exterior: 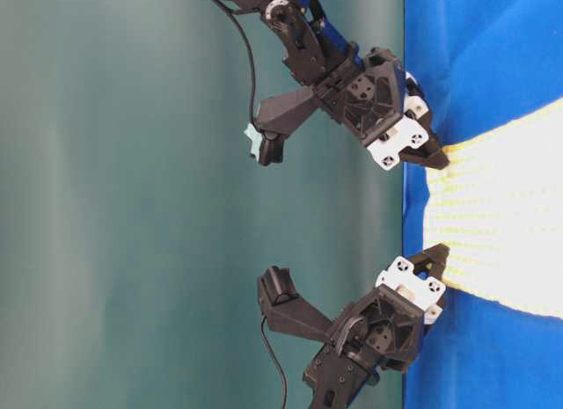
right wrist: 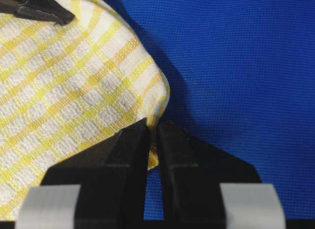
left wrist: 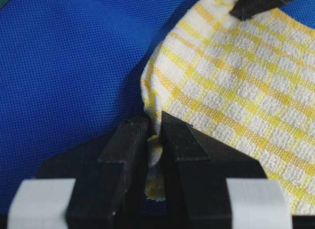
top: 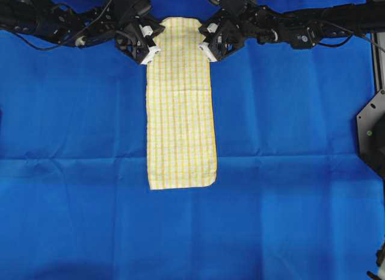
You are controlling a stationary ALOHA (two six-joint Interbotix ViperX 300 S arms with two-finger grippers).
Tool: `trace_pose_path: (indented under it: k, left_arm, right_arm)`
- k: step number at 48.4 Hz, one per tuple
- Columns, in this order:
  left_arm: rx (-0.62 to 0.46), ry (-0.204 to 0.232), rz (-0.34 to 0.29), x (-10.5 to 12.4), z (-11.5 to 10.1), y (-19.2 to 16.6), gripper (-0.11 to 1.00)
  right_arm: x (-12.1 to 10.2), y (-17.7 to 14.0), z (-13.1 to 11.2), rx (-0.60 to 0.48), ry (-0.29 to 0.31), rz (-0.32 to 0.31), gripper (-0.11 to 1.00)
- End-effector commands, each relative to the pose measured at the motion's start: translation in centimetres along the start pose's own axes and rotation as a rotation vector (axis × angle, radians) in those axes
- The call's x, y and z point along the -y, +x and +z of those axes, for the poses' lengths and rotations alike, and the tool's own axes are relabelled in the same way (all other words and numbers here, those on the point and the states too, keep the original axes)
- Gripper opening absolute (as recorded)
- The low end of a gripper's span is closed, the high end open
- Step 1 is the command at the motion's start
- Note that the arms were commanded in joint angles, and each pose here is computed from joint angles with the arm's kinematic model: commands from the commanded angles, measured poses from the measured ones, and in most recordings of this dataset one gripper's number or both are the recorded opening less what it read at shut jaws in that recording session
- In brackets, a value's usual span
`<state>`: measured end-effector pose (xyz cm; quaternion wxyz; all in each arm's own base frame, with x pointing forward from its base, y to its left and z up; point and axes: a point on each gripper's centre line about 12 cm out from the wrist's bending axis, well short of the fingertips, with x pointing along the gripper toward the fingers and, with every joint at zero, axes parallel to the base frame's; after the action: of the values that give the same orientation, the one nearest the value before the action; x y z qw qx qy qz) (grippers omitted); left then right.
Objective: Fold the yellow towel.
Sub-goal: 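Fold the top end down over the strip toward the bottom with both grippers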
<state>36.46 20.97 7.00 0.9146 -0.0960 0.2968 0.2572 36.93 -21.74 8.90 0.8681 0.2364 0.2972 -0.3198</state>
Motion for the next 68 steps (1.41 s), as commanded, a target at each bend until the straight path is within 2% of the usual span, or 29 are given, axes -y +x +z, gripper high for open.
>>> trace_pose_path:
  k: [1,16,26,46,58,63,68]
  left_arm:
    - [0.052,0.002,-0.003,0.1,2.2,-0.9,0.04]
    - [0.085,0.043,-0.042,1.9,5.0,-3.7,0.04]
    - [0.095,0.055,-0.061,2.9,5.7,-4.7,0.04]
    - [0.069,0.074,-0.102,4.8,5.3,-5.7,0.04]
    - [0.055,0.109,-0.161,7.3,4.3,-7.8,0.04]
    - [0.042,0.127,-0.199,8.9,3.3,-8.5,0.04]
    - [0.021,0.124,-0.251,11.0,2.1,-9.4,0.04]
  right_arm:
    - [-0.4,-1.5,1.9,0.059,0.008,0.015,0.04]
    - [-0.7,-4.7,3.1,0.112,0.016,0.035,0.04]
    - [-0.8,-6.4,3.3,0.132,0.016,0.047,0.04]
    - [-2.5,-6.8,2.2,0.113,-0.009,0.08,0.04]
    - [-4.9,-8.4,-0.3,0.09,-0.016,0.135,0.04]
    - [-6.2,-9.4,-1.6,0.09,-0.022,0.168,0.04]
    - [-7.5,-10.3,-3.5,0.067,-0.023,0.198,0.04]
